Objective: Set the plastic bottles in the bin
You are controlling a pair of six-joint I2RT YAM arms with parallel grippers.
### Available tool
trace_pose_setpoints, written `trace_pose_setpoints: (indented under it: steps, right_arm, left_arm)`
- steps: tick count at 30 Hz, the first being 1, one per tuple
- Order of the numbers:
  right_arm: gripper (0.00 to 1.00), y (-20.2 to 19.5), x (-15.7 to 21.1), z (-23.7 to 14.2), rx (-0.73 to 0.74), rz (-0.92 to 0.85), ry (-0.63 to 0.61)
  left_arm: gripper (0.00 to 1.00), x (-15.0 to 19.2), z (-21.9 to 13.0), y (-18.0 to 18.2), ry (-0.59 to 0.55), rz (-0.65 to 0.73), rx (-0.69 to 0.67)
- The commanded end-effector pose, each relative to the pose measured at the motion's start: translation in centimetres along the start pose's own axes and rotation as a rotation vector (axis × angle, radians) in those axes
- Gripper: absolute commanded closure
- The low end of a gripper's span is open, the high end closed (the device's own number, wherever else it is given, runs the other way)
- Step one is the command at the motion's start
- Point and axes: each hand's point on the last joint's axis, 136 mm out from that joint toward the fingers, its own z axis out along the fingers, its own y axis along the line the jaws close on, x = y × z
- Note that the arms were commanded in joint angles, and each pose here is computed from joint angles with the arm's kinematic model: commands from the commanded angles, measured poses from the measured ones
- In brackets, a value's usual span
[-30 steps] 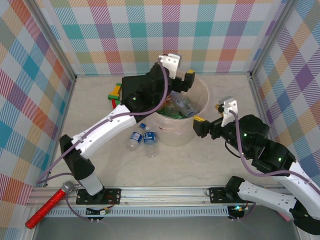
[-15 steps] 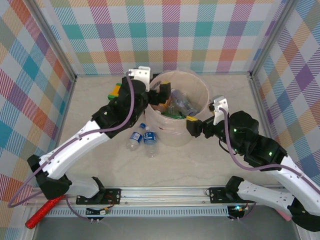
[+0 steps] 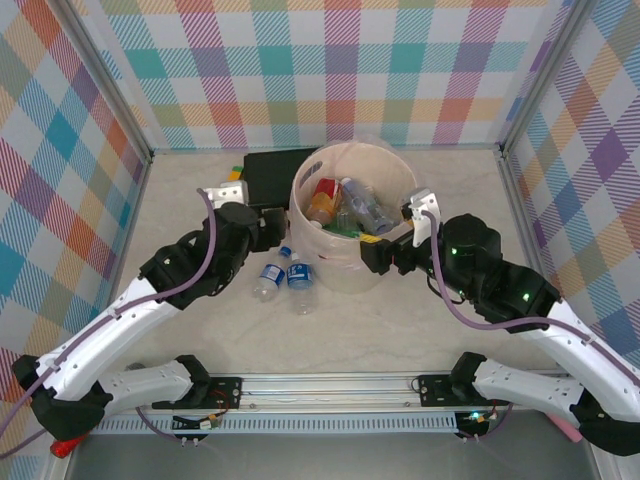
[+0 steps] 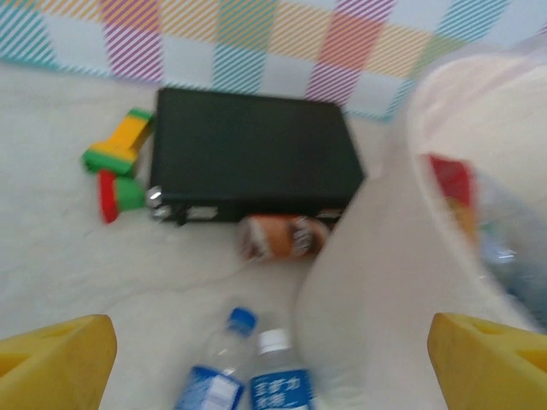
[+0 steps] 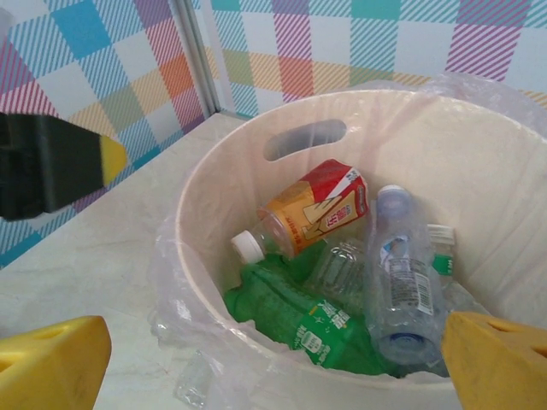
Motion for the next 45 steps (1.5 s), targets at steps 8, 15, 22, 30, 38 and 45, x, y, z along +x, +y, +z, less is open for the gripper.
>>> trace_pose_setpoints:
  steps: [8, 15, 22, 30, 38, 45]
  right_arm:
    - [0.01, 1.8, -2.1, -0.4, -0.085, 0.000, -0.036]
    - [0.01, 2.0, -2.4, -1.0, -0.107, -0.010, -0.051]
    - [0.01, 1.6, -2.0, -1.9, -0.102, -0.017, -0.067]
    - [0.01, 1.0, -1.6, -3.2, -0.089, -0.019, -0.094]
    - [0.01, 1.0, -1.1, -2.9, -0.087, -0.033, -0.084]
    - [0.01, 1.2, -1.1, -2.3, -0.091, -0.035, -0.083]
  left_arm:
    - [0.13, 7.7, 3.3, 5.2, 0.355, -0.016, -0.091]
    - [0.18, 11.1, 6.5, 5.9, 0.570, 0.014, -0.105]
    - [0.26, 14.5, 10.3, 5.1, 0.755, 0.066, -0.098]
    - [0.28, 17.8, 13.4, 4.7, 0.906, 0.118, -0.104]
    - [0.30, 20.5, 14.4, 5.8, 0.998, 0.167, -0.142]
    - [0.29, 22.2, 14.7, 6.4, 1.055, 0.189, -0.163]
